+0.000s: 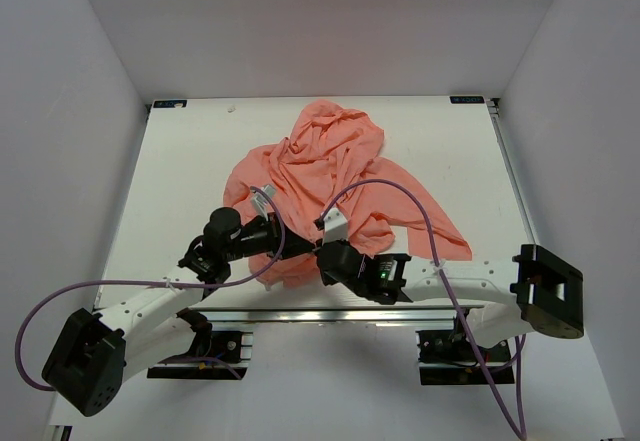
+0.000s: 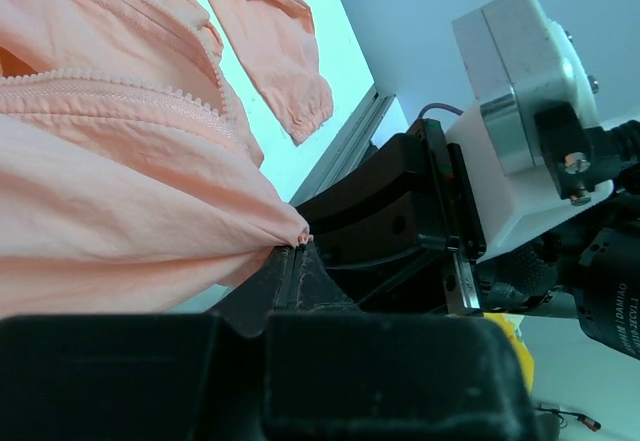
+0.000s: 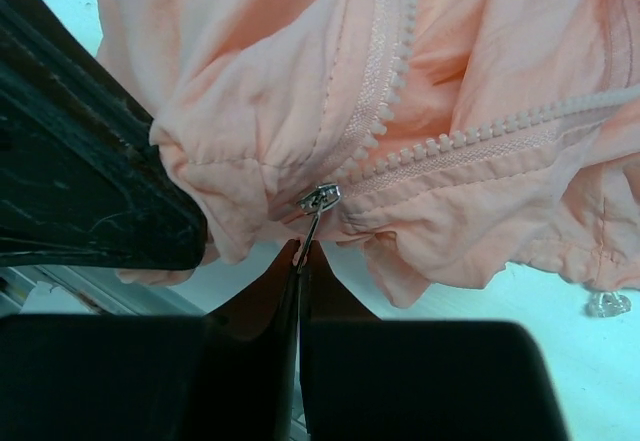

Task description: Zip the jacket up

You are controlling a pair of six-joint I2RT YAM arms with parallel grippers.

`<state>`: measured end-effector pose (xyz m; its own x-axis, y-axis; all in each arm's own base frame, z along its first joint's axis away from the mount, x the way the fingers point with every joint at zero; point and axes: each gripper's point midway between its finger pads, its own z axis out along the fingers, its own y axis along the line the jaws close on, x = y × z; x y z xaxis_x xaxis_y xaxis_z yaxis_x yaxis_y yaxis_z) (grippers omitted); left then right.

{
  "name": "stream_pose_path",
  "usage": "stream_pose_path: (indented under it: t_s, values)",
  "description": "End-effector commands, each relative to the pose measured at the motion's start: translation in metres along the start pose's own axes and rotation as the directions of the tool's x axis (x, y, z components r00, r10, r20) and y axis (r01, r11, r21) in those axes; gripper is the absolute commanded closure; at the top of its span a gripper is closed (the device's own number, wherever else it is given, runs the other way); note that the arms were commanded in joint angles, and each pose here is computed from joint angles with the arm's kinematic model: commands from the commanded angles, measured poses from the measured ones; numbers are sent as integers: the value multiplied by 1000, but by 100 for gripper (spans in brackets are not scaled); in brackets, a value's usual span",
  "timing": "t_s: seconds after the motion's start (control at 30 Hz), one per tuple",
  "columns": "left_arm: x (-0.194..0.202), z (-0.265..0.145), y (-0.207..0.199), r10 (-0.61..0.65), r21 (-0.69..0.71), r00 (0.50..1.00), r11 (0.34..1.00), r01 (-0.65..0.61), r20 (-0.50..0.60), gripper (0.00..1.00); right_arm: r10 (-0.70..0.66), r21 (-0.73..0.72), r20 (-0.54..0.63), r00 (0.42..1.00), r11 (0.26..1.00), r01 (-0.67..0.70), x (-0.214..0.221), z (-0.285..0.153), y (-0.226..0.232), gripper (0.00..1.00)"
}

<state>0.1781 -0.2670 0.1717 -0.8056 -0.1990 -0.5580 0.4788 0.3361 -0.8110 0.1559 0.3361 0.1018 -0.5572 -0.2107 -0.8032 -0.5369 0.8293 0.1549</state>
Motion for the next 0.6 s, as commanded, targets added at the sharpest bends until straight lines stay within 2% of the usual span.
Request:
stream_pose_path:
  t_s: [0.0, 0.13, 0.37, 0.43, 0.57]
  values:
    - [-2, -3, -2, 11, 3, 1000, 1000, -11, 16, 100, 48, -39, 93, 994, 998, -44, -35, -8, 14, 100]
    - [1, -3, 5, 12, -30, 1000, 999, -12, 6, 100, 20, -123, 78, 997, 992, -11, -42, -20, 23, 100]
    - [4, -5, 12, 15, -68, 1000, 998, -15, -7, 100, -28, -268, -99, 995, 964, 0, -29, -28, 21, 100]
    - [3, -4, 12, 19, -72, 1000, 997, -20, -7, 100, -58, -285, -161, 985, 959, 10, -19, -32, 18, 100]
    - [4, -5, 14, 31, -88, 999, 996, -33, -23, 100, -105, -274, -209, 972, 961, 44, -18, -40, 5, 100]
